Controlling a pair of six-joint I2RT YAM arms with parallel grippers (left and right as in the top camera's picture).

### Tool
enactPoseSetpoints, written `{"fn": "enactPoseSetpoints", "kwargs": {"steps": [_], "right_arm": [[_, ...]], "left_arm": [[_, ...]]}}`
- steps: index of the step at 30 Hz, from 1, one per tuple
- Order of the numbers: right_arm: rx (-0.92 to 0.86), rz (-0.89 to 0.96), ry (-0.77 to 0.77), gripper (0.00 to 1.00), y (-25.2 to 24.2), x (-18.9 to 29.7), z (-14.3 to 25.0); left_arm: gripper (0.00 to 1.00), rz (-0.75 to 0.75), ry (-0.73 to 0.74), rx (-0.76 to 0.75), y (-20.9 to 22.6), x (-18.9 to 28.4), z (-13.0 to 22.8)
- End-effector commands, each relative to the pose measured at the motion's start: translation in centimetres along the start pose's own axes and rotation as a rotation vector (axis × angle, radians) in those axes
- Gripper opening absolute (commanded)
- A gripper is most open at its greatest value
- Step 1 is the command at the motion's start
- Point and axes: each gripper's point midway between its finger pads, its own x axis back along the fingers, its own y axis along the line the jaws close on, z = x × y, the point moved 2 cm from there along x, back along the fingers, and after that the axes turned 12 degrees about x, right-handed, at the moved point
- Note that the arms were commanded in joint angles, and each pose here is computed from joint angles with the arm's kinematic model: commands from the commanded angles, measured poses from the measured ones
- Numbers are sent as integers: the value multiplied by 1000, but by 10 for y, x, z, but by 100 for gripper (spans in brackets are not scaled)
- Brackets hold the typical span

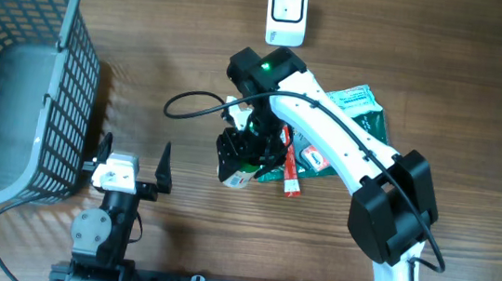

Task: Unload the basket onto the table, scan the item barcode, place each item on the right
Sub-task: 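Lift the jar and hold its label up to the scanner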

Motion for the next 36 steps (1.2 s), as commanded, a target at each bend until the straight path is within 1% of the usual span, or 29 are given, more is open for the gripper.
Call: {"fn": "enactPoseSetpoints", "kwargs": {"steps": [1,6,10,22,24,27,31,36], "right_arm": [[39,-74,-9,64,17,11,9],[-1,-144,47,64,28,13,22],[-4,-195,47,64,35,14,22],[-5,-209,46,64,37,14,22],[-9,-139,45,64,27,13,22],[-72,63,-19,64,-5,12,7],[-103,224,-161,64,-37,23,-22],[-130,522,-399,61,-93,60,-64]], "left_arm": [[100,12,1,6,-1,0,1],[100,12,1,6,-1,0,1],[100,12,1,6,-1,0,1],[100,12,1,6,-1,0,1],[100,12,1,6,-1,0,1],[100,12,1,6,-1,0,1],[100,12,1,6,-1,0,1],[100,12,1,6,-1,0,1]]}}
